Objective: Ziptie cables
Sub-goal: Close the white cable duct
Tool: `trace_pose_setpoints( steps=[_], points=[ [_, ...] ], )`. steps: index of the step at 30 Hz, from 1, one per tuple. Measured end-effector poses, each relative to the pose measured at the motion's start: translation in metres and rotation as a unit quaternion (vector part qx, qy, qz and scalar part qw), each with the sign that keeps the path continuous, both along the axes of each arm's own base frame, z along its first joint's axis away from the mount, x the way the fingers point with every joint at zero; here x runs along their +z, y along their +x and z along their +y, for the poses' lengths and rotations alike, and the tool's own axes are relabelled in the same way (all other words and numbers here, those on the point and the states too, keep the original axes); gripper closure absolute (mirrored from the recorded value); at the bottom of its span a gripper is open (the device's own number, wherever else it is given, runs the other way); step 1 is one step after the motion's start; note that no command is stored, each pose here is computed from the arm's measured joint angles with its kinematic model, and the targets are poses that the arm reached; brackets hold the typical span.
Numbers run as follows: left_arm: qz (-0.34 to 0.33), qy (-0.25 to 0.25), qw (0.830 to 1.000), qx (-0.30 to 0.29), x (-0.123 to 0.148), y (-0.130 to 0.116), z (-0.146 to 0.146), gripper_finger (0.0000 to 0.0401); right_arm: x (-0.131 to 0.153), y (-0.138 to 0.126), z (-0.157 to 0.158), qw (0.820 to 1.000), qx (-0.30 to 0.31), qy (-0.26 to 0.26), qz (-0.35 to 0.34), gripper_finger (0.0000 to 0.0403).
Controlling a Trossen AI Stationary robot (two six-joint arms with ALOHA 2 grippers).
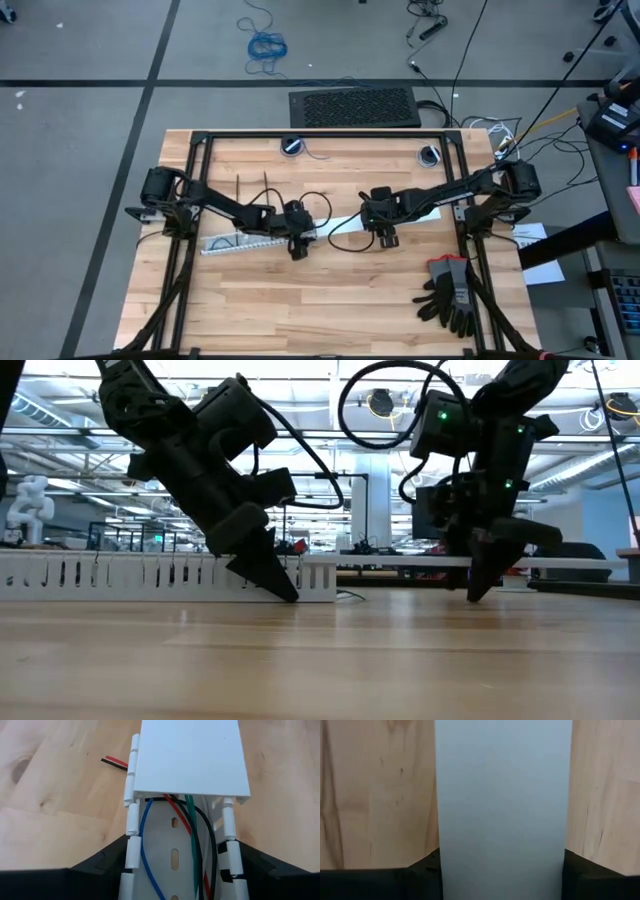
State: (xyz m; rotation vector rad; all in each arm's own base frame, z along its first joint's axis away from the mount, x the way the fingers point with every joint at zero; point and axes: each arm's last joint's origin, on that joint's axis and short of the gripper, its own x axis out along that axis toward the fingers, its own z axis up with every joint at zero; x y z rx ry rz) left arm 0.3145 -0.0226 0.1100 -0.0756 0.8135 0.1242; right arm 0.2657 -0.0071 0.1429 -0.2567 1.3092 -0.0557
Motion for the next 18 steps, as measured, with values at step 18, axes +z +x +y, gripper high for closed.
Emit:
trace_pose_setpoints(
  steps=[18],
  points=[
    [0.005, -0.001, 1.0, -0.013, -0.001, -0.001, -0.005, 0.0161, 0.018, 0.002, 0.0, 1.0, -0.01, 0.006, -0.01, 0.0203]
  ],
)
